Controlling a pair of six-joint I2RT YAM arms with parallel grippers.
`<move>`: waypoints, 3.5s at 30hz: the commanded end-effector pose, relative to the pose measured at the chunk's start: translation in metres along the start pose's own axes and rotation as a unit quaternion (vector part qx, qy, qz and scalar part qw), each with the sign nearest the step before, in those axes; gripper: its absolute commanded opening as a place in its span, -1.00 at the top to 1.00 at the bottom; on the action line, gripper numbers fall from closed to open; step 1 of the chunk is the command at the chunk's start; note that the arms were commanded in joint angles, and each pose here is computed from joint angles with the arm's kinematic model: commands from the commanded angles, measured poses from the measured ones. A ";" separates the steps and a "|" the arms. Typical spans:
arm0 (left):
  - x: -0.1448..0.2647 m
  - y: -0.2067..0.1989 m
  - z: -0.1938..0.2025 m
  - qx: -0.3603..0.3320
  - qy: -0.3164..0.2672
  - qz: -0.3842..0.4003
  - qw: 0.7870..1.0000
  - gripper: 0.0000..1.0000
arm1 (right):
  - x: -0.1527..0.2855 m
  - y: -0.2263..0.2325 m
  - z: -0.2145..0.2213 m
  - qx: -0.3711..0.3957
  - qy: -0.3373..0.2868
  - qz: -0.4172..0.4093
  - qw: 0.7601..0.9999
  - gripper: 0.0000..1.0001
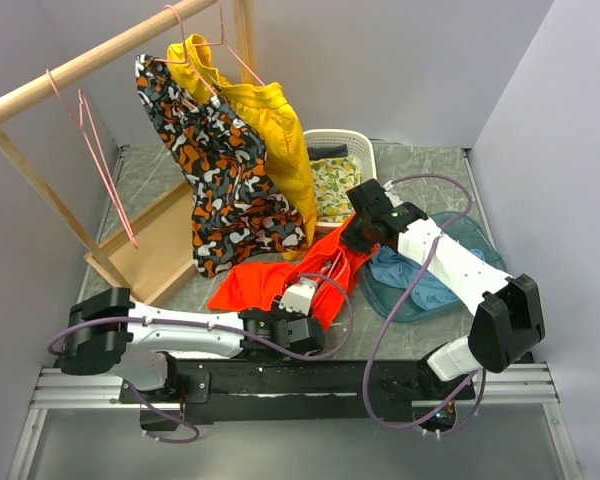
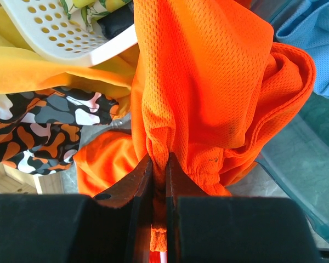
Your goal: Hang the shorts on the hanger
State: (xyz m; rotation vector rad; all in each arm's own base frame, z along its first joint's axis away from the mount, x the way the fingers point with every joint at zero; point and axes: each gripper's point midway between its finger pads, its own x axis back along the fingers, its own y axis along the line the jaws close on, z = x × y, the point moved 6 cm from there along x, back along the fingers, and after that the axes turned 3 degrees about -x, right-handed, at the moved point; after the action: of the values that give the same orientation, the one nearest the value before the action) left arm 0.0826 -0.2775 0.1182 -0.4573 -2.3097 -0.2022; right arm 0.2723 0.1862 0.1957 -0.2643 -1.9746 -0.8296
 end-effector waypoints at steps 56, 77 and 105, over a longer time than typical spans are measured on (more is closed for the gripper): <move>0.133 0.017 -0.087 0.112 -0.168 0.213 0.956 0.98 | 0.147 0.047 -0.029 0.125 -0.134 -0.224 0.957 -1.00; 0.247 0.091 -0.114 0.054 -0.181 0.334 0.923 0.98 | 0.141 0.036 -0.131 0.051 -0.234 -0.256 0.937 -1.00; 0.302 0.157 -0.135 0.105 -0.261 0.380 0.881 0.98 | 0.091 0.075 0.067 0.223 -0.042 -0.487 0.844 -0.96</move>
State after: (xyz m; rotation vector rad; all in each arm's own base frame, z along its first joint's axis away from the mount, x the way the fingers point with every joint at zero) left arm 0.0301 -0.1015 0.4019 -1.3746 -2.3463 0.4280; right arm 0.2324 0.2554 0.2272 0.8069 -2.2207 -0.8305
